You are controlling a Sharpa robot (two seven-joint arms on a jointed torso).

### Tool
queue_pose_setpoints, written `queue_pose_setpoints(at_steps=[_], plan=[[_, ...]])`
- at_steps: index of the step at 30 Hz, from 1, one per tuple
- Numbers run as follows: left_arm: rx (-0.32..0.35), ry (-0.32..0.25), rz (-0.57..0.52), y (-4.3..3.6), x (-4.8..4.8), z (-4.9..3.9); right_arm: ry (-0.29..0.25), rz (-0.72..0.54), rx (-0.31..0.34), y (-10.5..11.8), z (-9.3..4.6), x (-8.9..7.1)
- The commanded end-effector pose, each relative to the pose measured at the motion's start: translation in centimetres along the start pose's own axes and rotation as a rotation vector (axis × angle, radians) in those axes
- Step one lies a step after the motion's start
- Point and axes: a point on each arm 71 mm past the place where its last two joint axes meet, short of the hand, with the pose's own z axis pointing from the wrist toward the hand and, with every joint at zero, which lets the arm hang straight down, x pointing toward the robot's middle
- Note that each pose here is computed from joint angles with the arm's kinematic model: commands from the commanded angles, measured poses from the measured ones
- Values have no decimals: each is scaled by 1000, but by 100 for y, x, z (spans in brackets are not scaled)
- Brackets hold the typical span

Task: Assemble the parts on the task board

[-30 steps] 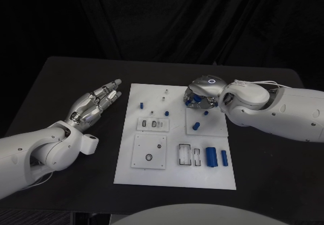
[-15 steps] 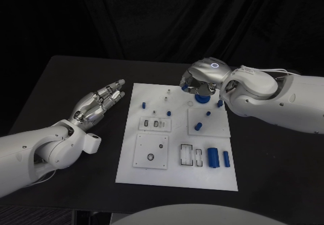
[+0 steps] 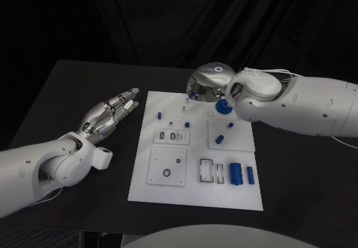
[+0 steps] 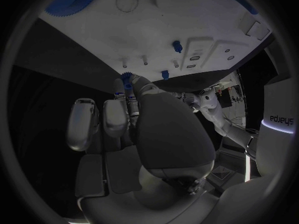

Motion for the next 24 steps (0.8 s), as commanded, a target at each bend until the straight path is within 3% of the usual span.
queue_pose_setpoints(at_steps=[1, 16, 24], plan=[[204, 13, -8, -151, 22, -6, 77, 11, 15, -9, 35, 75], [200, 12, -10, -153, 35, -8, 110, 0, 32, -10, 135, 115], [190, -20, -60, -144, 18, -3, 104, -3, 39, -15, 169, 120]])
